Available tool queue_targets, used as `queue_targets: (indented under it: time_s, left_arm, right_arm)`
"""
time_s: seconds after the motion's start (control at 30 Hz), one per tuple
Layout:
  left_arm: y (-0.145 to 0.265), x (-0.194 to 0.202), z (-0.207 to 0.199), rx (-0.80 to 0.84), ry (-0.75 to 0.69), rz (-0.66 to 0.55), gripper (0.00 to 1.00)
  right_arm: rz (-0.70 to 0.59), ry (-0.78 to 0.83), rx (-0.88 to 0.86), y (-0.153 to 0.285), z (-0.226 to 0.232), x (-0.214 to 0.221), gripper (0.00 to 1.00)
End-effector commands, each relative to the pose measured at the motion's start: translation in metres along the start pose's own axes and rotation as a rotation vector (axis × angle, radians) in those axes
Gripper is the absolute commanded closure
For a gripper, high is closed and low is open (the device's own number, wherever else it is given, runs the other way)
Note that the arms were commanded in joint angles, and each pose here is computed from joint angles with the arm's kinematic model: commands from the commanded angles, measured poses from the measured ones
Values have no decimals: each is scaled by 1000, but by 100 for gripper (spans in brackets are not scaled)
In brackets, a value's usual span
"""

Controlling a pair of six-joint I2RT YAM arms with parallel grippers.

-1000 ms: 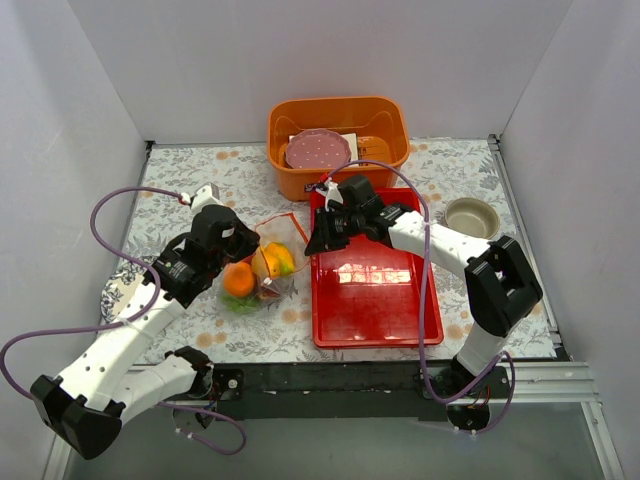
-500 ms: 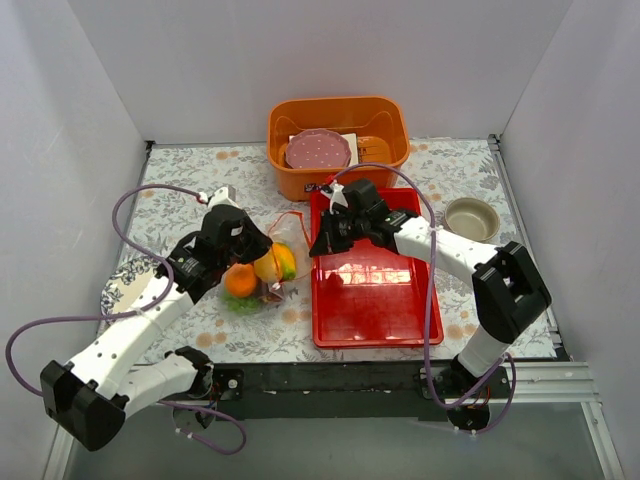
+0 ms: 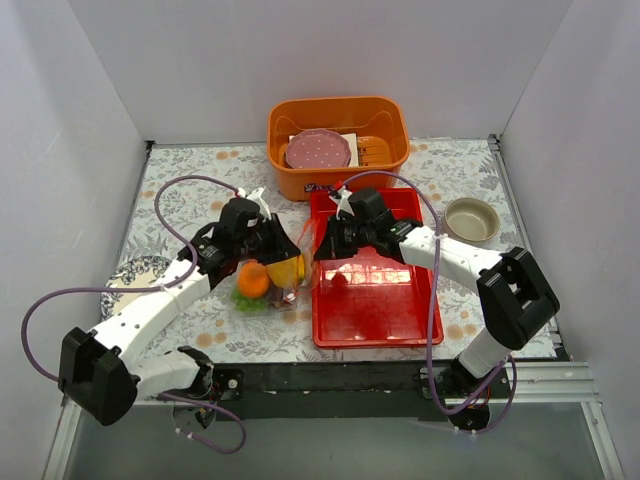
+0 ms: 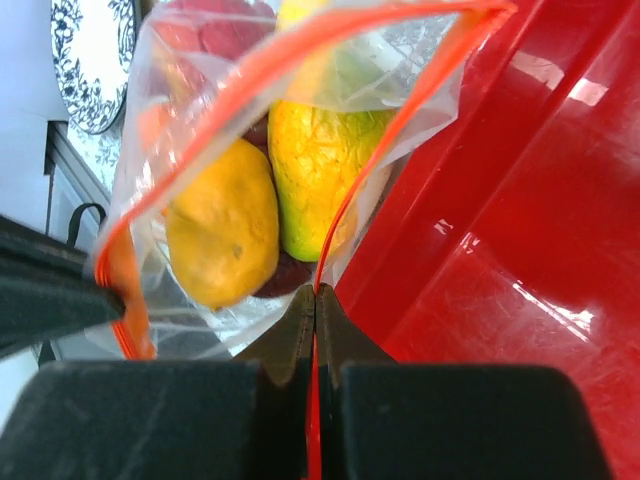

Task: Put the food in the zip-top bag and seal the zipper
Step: Adjust the zipper food storage bag at the center of the board.

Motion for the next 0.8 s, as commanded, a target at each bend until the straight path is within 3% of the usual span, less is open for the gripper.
queue_targets:
  time_s: [0.0, 0.33, 0.5, 0.53, 0.6, 0.77]
  left_arm:
    - [-1, 3, -25, 197, -30, 46, 90]
    - [-21, 33, -15, 207, 10, 202, 72]
    - [-17, 22, -16, 175, 26, 151, 63]
    - [-14, 19, -18, 177, 23, 133, 59]
    - [-3, 5, -21, 165, 14, 66, 35]
    - [23, -10, -23, 109, 16, -26, 24]
  right_arm:
    - [-83, 11, 18, 9, 5, -9, 99]
    - [-107, -24, 70, 14, -6, -3, 99]
    - [-140, -34, 84, 20, -9, -3, 99]
    - [-135, -37, 92, 20, -10, -2, 99]
    - [-129, -44, 104, 18, -13, -1, 99]
    - [-111, -60, 124, 13, -19, 2, 99]
Point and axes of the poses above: each gripper's point midway between its finger pads, its own y axis back along the fingers, its own z axis along the line the jaws close on, x = y × z, the point moved 4 cm from there along y, back along the fingers, and after that the axes turned 12 degrees about -y, right-handed, at the moved point
